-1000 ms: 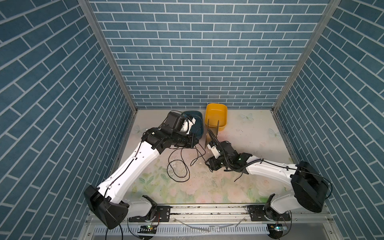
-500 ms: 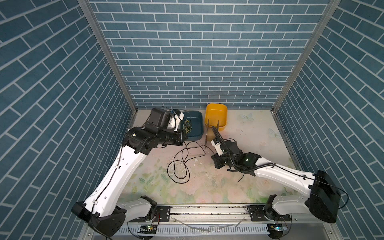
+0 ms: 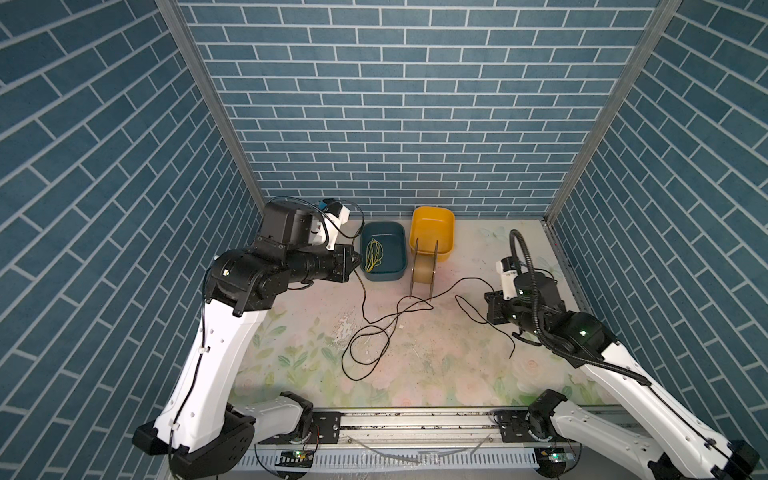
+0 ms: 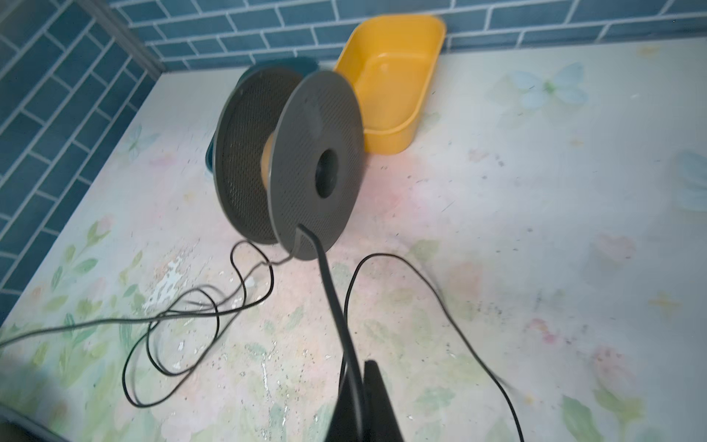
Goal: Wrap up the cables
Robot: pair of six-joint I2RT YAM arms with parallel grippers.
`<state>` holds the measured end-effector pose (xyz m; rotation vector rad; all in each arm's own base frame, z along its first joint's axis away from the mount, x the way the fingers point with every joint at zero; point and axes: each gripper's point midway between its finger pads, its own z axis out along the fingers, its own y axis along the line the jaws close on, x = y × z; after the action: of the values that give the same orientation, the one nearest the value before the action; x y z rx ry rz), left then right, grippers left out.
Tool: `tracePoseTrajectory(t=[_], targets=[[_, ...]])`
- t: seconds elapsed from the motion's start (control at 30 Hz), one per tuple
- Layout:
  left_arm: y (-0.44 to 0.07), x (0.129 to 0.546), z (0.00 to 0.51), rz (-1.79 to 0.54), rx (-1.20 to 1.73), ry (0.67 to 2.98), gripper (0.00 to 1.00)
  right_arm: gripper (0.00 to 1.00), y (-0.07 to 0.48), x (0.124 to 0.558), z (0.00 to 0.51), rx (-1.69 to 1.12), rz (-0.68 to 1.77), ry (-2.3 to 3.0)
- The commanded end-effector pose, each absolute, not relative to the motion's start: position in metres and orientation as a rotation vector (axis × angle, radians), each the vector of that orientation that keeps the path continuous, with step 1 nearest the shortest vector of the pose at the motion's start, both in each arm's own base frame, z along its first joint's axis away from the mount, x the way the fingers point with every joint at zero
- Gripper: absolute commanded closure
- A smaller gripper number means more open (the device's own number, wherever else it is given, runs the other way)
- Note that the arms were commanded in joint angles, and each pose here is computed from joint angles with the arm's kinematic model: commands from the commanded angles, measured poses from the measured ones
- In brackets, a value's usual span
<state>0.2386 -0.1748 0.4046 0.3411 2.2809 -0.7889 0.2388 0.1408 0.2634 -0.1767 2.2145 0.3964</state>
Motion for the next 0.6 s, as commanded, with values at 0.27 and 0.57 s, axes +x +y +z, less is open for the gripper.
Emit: tracePoseTrajectory(t=[0.27, 0.57], targets=[[-0.197, 0.240, 0.418, -0.966, 0.382, 2.239, 1.00, 1.00, 0.022, 0.269, 0.343, 0.307, 0.013, 2.082], [-0.214, 0.256, 0.402, -1.060, 0.358, 2.254, 1.00, 1.00, -0.048, 0.333, 0.348, 0.560, -0.127, 2.111]])
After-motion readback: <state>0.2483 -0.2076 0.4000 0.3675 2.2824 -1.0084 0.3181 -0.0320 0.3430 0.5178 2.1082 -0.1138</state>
